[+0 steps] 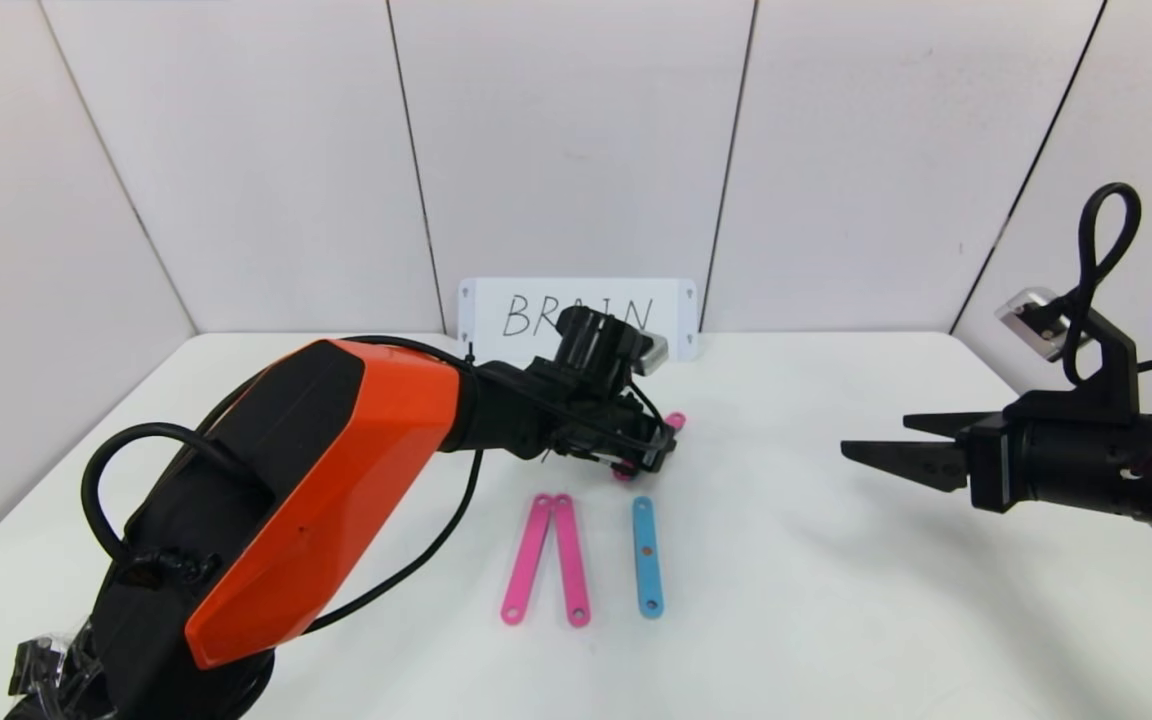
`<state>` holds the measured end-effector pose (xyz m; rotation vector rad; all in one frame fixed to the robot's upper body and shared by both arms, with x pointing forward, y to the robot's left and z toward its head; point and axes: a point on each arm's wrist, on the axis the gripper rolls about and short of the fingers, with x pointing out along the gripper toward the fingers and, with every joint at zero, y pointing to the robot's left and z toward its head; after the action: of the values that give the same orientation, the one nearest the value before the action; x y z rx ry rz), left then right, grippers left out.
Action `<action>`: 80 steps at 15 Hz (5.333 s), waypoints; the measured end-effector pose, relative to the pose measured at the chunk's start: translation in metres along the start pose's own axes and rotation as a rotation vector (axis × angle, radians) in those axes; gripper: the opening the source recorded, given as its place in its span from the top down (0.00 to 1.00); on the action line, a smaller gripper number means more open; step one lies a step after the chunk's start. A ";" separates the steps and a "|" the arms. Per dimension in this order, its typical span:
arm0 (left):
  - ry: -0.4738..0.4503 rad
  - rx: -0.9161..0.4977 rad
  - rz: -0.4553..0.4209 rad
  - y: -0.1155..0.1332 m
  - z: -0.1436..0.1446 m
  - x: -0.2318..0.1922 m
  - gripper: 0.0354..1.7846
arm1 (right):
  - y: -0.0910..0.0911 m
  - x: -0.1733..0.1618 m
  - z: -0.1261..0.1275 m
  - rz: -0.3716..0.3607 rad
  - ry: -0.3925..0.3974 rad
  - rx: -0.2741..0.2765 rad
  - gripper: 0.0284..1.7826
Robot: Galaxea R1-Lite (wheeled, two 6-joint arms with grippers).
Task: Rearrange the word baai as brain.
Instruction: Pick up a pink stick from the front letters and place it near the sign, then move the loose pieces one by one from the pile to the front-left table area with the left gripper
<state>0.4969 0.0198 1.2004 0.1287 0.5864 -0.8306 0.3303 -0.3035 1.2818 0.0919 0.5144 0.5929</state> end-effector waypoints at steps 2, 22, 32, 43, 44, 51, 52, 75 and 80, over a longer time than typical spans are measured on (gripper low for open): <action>-0.001 -0.002 -0.002 0.000 0.000 0.000 0.42 | 0.000 0.000 0.000 0.000 0.000 0.001 0.03; -0.108 -0.123 0.143 0.063 0.052 -0.102 0.02 | 0.000 0.000 0.001 0.000 -0.002 0.001 0.03; 0.035 -0.217 0.413 0.169 0.022 -0.171 0.02 | 0.000 0.004 -0.001 0.006 0.012 0.003 0.03; 0.296 -0.302 0.660 0.225 -0.027 -0.212 0.02 | 0.000 0.005 -0.004 0.009 0.022 0.006 0.03; 0.309 -0.313 0.660 0.227 -0.031 -0.212 0.02 | 0.000 0.006 -0.004 0.009 0.023 0.006 0.03; 0.378 -0.351 0.621 0.231 -0.049 -0.208 0.02 | -0.001 0.007 -0.004 0.009 0.028 0.009 0.03; 0.385 -0.352 0.619 0.232 -0.051 -0.207 0.02 | -0.001 0.007 -0.004 0.009 0.028 0.009 0.03; 0.372 -0.361 0.587 0.224 -0.050 -0.200 0.85 | 0.000 0.010 -0.007 0.014 0.043 0.010 0.03; 0.346 -0.388 0.583 0.193 -0.040 -0.224 0.85 | 0.001 0.012 -0.008 0.017 0.048 0.011 0.03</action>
<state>0.5019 0.3109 1.2656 0.0809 0.9661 -0.1170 0.3343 -0.2971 1.2699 0.0927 0.5644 0.6099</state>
